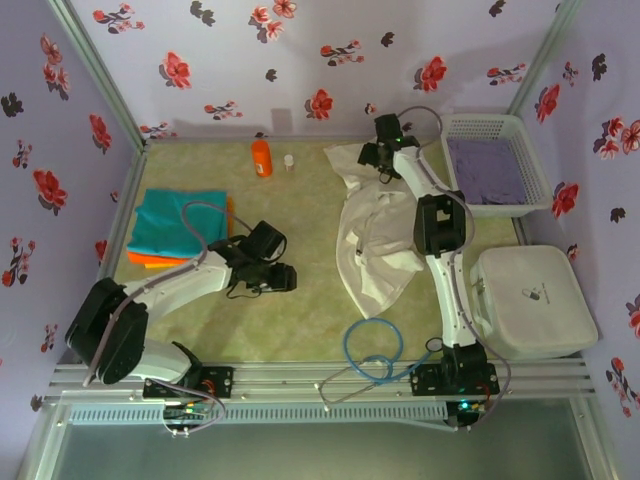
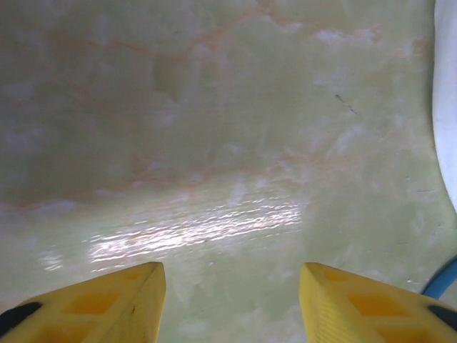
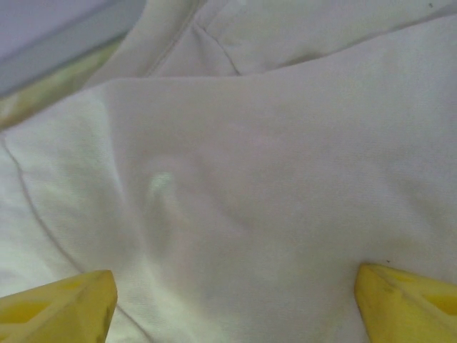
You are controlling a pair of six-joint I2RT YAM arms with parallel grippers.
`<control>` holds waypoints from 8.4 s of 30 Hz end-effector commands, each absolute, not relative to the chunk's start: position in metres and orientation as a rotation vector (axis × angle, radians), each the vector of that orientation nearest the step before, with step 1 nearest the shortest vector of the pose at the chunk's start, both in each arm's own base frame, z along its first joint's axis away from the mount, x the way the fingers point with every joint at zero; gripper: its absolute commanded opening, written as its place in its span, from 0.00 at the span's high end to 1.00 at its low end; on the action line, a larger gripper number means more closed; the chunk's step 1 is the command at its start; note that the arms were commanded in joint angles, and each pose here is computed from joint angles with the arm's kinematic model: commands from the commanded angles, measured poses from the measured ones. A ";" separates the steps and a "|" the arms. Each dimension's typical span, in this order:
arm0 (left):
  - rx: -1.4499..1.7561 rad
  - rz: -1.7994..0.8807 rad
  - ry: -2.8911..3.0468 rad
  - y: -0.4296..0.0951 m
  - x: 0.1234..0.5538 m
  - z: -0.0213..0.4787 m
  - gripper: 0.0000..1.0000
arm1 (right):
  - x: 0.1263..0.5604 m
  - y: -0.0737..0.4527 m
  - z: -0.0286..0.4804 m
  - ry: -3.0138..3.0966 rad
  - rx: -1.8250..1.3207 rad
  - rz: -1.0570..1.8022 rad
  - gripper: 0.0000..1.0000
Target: Fold and stack the t-shirts
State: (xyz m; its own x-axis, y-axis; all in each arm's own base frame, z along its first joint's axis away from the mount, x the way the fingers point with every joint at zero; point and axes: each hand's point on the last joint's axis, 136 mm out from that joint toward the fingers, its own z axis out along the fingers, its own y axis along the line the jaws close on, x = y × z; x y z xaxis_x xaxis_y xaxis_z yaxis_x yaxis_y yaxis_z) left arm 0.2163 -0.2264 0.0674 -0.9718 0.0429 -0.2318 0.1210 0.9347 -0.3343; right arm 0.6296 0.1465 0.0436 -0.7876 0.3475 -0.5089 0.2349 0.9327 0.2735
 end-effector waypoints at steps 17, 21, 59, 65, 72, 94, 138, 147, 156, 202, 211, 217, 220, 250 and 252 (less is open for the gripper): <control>0.254 -0.889 2.898 -0.365 0.190 0.064 0.53 | 0.441 0.100 0.145 2.586 0.524 0.242 0.01; 0.253 -0.955 2.911 -0.395 0.181 0.056 0.56 | 0.380 0.087 0.125 2.644 0.586 0.230 0.01; 0.568 -0.622 3.095 -0.328 0.167 0.047 0.95 | 0.193 0.095 0.071 2.840 0.697 0.532 0.16; 0.465 -0.704 3.083 -0.325 0.162 0.050 0.56 | 0.165 0.094 0.060 2.884 0.698 0.490 0.17; 0.375 -0.805 3.080 -0.333 0.159 0.036 0.54 | 0.159 0.090 0.036 2.881 0.744 0.479 0.26; 0.381 -0.830 3.120 -0.339 0.145 0.031 0.76 | 0.135 0.084 0.044 2.890 0.807 0.483 1.00; 0.469 -0.895 3.050 -0.334 0.108 0.093 1.00 | 0.086 0.079 0.096 2.798 1.081 0.643 1.00; 0.443 -1.078 3.002 -0.350 0.097 0.100 1.00 | 0.071 0.070 0.106 2.758 1.102 0.651 1.00; 0.590 -1.074 2.990 -0.376 0.097 0.108 1.00 | 0.087 0.076 0.109 2.708 1.080 0.695 1.00; 0.262 -1.144 2.813 -0.385 0.390 0.122 1.00 | 0.392 0.065 0.117 2.490 1.001 0.766 1.00; 0.234 -1.205 2.767 -0.385 0.440 0.092 0.78 | 0.435 0.060 0.077 2.476 1.056 0.825 0.65; 0.151 -1.201 2.742 -0.365 0.478 0.098 0.60 | 0.455 0.055 0.084 2.447 1.016 0.875 0.24; 0.178 -1.181 2.744 -0.355 0.469 0.110 0.60 | 0.445 0.054 0.099 2.437 0.989 0.862 0.15; 0.112 -1.127 2.922 -0.367 0.293 0.043 0.52 | 0.272 0.053 0.081 2.581 0.976 0.681 0.14; 0.095 -1.085 2.940 -0.362 0.292 0.039 0.51 | 0.272 0.053 0.083 2.577 0.972 0.683 0.14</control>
State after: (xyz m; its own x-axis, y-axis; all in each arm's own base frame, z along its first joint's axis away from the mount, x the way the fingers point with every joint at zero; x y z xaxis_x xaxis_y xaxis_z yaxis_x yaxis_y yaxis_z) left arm 0.2856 -0.3620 0.0449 -0.9960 0.0854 -0.0269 0.0814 0.7395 -0.6682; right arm 0.2736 0.0538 0.0786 -0.7214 0.6875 -0.0829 0.5514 0.6427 0.5319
